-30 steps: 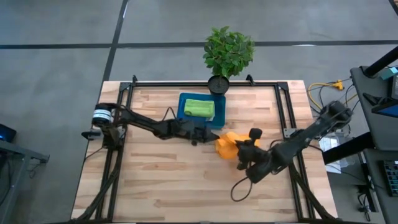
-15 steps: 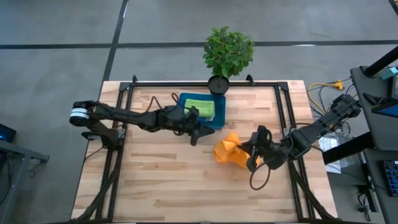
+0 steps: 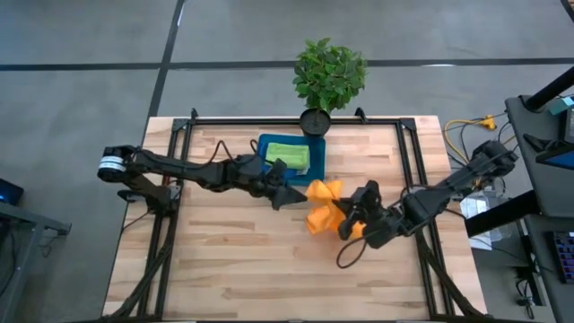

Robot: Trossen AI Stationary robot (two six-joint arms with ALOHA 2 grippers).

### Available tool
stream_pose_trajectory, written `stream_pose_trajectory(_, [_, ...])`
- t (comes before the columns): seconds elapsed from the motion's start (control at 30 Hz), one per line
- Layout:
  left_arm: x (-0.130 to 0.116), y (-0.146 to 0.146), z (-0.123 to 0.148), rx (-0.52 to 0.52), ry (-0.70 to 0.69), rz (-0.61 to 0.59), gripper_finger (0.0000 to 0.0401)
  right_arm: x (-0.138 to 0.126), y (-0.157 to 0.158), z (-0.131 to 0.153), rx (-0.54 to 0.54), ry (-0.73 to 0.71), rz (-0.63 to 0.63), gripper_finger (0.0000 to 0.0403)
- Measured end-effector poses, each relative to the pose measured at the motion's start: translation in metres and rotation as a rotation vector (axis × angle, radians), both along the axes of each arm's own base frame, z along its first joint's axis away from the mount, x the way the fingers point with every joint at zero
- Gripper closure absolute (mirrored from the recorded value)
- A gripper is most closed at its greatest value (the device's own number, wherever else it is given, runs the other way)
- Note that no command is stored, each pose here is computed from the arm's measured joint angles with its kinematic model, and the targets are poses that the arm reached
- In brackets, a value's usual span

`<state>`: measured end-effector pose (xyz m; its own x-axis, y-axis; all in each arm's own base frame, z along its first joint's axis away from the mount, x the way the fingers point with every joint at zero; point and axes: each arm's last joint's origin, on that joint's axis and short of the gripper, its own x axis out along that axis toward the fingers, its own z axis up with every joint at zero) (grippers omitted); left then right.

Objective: Fold microfiber towels
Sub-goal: Fold the yellow microfiber towel

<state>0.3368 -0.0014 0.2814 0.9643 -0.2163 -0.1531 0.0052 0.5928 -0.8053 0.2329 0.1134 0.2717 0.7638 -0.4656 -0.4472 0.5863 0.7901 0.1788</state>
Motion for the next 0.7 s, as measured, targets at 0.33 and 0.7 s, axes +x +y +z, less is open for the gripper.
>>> stream_pose_trajectory(0.33, [0.01, 0.002, -0.013, -0.133, 0.044, 0.037, 0.0329, 0.038, 0.014, -0.006, -0.047, 0.053, -0.009, 0.0394])
stream_pose_trajectory(0.7, [0.015, 0.002, -0.025, -0.168, 0.066, 0.056, 0.0197, 0.066, 0.03, -0.006, -0.107, 0.115, 0.024, 0.0394])
